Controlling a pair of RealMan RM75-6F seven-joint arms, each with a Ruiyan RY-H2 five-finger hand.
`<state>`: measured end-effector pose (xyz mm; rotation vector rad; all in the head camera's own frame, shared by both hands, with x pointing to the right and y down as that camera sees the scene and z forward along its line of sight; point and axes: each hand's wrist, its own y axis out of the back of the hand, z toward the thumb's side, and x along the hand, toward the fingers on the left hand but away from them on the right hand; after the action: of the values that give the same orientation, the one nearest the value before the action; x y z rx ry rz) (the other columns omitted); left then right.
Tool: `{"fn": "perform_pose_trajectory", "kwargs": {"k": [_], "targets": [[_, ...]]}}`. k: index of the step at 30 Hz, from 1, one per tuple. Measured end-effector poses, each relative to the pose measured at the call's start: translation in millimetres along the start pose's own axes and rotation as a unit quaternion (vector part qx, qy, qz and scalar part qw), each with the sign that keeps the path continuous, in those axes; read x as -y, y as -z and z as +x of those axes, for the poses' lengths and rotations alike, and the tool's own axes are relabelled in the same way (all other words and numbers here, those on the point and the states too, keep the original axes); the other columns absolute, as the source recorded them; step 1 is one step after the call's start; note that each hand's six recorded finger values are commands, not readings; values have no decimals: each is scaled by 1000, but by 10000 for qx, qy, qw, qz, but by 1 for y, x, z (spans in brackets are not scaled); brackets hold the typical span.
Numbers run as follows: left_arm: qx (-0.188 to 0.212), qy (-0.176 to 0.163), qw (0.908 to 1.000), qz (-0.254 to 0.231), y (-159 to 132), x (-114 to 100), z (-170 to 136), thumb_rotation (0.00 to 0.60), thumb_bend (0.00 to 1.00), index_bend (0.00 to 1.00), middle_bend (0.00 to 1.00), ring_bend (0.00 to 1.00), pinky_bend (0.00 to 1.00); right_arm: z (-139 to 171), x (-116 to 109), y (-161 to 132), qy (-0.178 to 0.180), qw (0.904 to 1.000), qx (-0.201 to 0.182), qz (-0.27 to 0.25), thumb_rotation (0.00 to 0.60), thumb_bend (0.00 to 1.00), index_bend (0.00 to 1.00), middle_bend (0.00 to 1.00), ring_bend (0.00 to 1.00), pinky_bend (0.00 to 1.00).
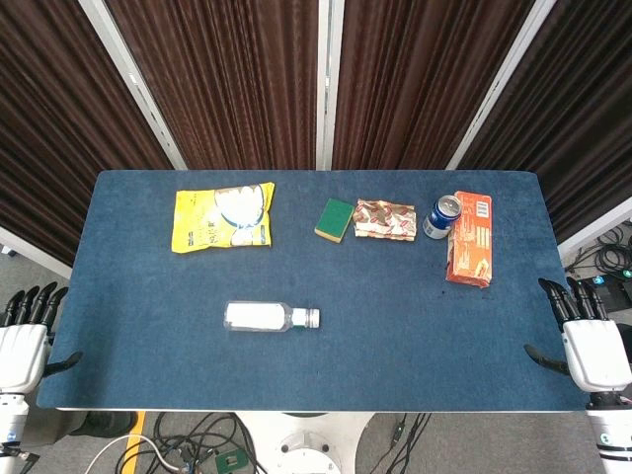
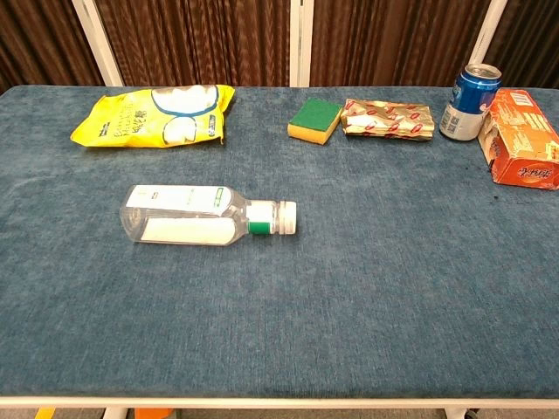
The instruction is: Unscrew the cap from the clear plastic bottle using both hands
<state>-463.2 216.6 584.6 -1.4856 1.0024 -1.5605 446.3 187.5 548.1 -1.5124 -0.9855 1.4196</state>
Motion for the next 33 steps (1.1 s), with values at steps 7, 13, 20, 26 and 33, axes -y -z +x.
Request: {"fn": "perform_pose_trajectory", "kwargs": {"k": [7,13,20,26,33], "targets": [[53,-58,10000,-23,-3,-2,3,600,0,93,54,0,0,-4,-3,-2,99,9999,-72,-2,600,52,48,122,0,0],[320,-263,9991,-73,-14,-14,13,600,0,94,54,0,0,-3,-11,0,263,9996,-65,-3,600,52,48,123,0,0],[1128,-254,9931,-201,-53,-21,49,600,0,99,54,0,0,-4,-25,5,496,9988,6,58,600,51,48,123,0,0],[1974,111,9800,-222,-107,-14,82,600,0,105,54,0,36,-9,-32,2,564,9983,-66,127,600,52,48,122,0,0],[2734,842,9579,-248,-181,19,98,600,0,119,99,52,136,-13,-28,-2,470,9987,-126,125,600,52,48,123,0,0]]}}
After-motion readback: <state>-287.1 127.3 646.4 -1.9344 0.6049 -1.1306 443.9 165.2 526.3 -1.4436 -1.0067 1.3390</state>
